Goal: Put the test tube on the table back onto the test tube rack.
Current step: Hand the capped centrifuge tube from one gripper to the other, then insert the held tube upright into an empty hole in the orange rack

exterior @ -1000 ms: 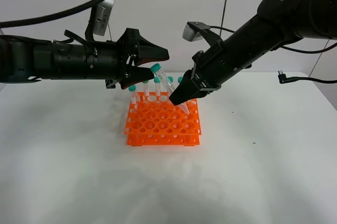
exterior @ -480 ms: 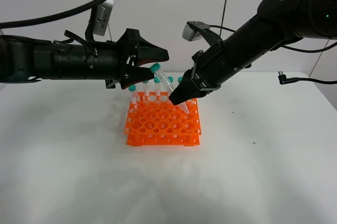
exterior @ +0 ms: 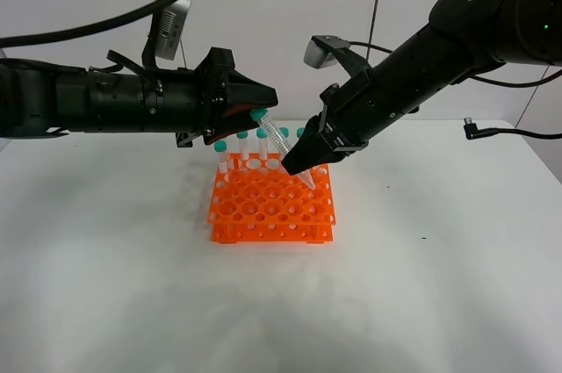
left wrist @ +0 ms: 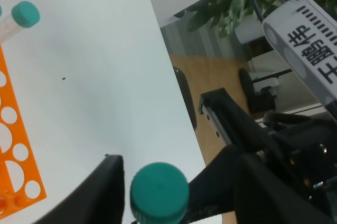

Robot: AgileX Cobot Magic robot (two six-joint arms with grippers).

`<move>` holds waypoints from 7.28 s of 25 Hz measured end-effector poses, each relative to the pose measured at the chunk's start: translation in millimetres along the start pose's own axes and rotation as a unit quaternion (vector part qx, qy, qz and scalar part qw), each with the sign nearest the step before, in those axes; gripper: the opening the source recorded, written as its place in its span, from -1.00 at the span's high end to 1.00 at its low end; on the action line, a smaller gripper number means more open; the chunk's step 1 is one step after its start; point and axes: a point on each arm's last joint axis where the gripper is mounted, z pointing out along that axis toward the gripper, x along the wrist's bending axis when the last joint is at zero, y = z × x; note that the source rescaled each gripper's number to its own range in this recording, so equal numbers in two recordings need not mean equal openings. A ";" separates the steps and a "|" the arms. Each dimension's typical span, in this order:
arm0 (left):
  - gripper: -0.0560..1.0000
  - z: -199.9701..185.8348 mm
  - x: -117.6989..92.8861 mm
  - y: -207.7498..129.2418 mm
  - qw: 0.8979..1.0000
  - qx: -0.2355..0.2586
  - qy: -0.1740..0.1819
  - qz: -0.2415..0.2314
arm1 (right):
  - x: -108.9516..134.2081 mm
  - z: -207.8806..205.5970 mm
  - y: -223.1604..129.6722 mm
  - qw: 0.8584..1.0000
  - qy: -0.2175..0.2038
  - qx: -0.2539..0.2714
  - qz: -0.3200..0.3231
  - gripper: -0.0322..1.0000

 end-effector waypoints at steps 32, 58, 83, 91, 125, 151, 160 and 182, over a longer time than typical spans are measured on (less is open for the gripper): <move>0.89 0.0 0.2 -0.3 1.000 0.002 0.001 0.003 | -0.8 -0.1 2.5 1.000 -0.004 -0.014 -0.013 -0.33; 0.89 0.0 0.2 -0.4 1.000 0.002 0.001 0.005 | -56.6 -94.7 15.5 0.928 -0.297 0.093 0.207 -1.00; 0.89 0.0 0.4 -0.6 1.000 0.004 0.002 0.007 | -0.8 -136.7 -154.4 0.864 -0.289 0.169 0.376 -1.00; 0.89 0.0 0.3 -0.7 1.000 0.004 0.002 0.007 | 65.2 -133.8 -220.4 0.875 -0.327 0.093 0.344 -1.00; 0.89 -47.3 -49.8 12.4 0.995 -0.061 -0.051 0.057 | 173.3 -169.9 -275.8 0.842 -0.449 -0.254 0.160 -1.00; 0.89 -100.4 -99.4 3.1 0.875 -0.159 0.126 0.439 | 173.4 -169.8 -275.8 0.842 -0.448 -0.254 0.161 -1.00; 0.89 -36.6 -77.5 -2.4 0.851 -0.174 0.123 0.480 | 173.6 -169.6 -275.6 0.842 -0.447 -0.255 0.161 -1.00; 0.89 60.4 6.8 12.3 0.883 -0.136 0.185 0.410 | 173.6 -169.6 -275.6 0.842 -0.447 -0.255 0.161 -1.00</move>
